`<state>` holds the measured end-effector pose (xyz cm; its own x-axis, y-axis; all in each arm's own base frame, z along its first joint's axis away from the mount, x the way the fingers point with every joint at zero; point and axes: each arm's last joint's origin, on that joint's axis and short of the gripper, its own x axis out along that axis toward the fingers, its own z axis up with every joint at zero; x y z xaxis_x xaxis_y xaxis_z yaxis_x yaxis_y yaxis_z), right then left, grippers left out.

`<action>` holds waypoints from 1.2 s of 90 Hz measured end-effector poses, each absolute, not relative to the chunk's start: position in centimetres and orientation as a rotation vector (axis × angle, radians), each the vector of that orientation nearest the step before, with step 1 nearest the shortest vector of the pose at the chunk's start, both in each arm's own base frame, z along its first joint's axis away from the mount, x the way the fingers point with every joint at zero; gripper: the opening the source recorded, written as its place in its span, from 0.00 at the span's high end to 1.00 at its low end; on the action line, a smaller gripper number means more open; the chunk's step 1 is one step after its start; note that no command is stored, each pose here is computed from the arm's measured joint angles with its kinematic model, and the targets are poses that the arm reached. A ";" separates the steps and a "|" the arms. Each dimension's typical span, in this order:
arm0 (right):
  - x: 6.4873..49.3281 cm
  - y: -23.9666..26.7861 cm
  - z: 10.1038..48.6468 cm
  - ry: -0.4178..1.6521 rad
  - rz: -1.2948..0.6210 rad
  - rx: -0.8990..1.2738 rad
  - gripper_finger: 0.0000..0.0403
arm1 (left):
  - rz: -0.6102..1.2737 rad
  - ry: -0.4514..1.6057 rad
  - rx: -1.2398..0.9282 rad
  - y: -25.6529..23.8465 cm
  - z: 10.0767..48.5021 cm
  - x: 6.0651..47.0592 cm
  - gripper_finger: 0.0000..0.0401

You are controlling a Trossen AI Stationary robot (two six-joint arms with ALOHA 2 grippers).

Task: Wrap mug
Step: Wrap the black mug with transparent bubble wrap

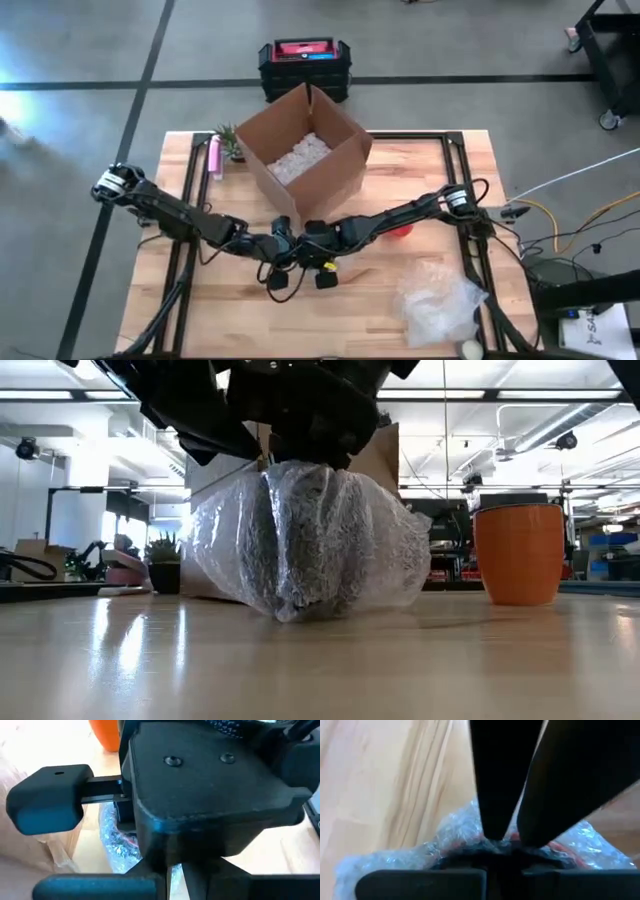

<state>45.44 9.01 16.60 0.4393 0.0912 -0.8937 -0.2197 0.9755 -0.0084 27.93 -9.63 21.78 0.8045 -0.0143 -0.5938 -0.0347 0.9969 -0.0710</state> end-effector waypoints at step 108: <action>43.5 8.7 19.5 1.346 0.167 -0.133 0.99 | 0.017 0.653 -0.070 -9.4 21.3 27.6 0.95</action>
<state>43.53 8.66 19.54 0.2137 0.0431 -0.9760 -0.1960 0.9806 0.0004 27.57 -9.44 21.28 0.7944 -0.0059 -0.6073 -0.0383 0.9975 -0.0597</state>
